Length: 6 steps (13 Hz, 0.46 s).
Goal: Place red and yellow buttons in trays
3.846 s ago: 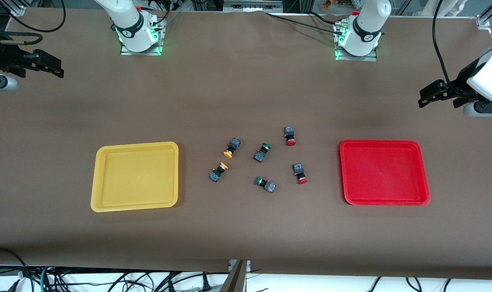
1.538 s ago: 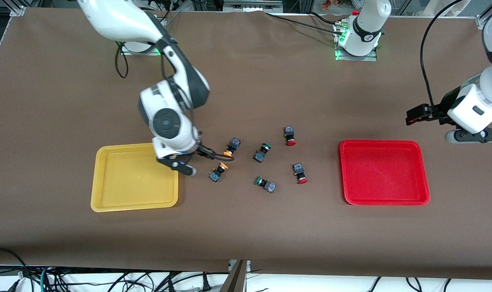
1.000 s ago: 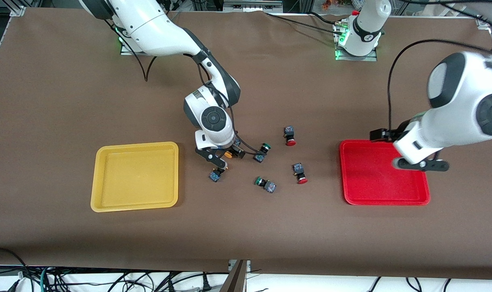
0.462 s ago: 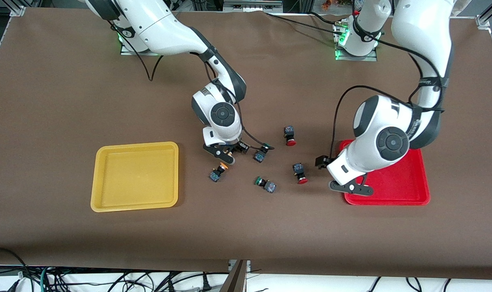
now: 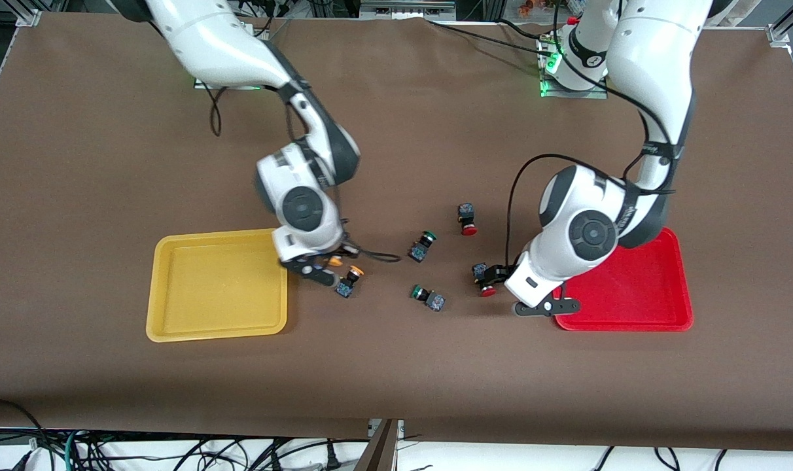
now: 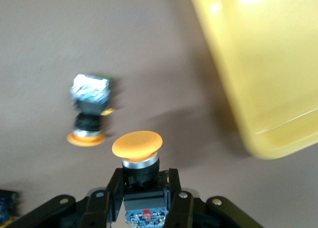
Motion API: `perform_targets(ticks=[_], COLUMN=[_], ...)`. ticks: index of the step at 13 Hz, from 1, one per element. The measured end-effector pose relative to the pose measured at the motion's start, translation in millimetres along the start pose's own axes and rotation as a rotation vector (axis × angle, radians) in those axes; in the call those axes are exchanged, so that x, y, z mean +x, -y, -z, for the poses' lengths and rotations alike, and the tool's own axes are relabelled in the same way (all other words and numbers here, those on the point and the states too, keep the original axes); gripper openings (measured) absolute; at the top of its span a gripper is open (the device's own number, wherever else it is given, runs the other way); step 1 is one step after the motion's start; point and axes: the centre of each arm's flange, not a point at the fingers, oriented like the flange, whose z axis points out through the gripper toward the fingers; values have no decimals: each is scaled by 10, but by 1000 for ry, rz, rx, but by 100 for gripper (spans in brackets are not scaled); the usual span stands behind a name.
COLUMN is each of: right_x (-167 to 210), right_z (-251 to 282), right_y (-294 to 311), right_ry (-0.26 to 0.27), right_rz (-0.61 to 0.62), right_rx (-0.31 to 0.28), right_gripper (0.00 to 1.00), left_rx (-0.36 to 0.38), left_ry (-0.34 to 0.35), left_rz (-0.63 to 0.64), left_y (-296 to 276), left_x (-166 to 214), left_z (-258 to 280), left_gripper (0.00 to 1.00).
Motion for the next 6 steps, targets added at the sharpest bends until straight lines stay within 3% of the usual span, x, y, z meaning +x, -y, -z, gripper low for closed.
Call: perform_targets(ticks=[3,6], right_x=[558,1116], right_z=[310,13], right_y=[-859,-1785], right_ry=[65,143], right_rz=[138,245], right_rx=[-24,-36], right_gripper=[40,40], left_rx=[-13,-46], left_ry=[-32,-101], left_rz=[47,38], left_y=[-13,-23], left_x=[-118,-304], left_z=[-453,-921], left_gripper=[100,100])
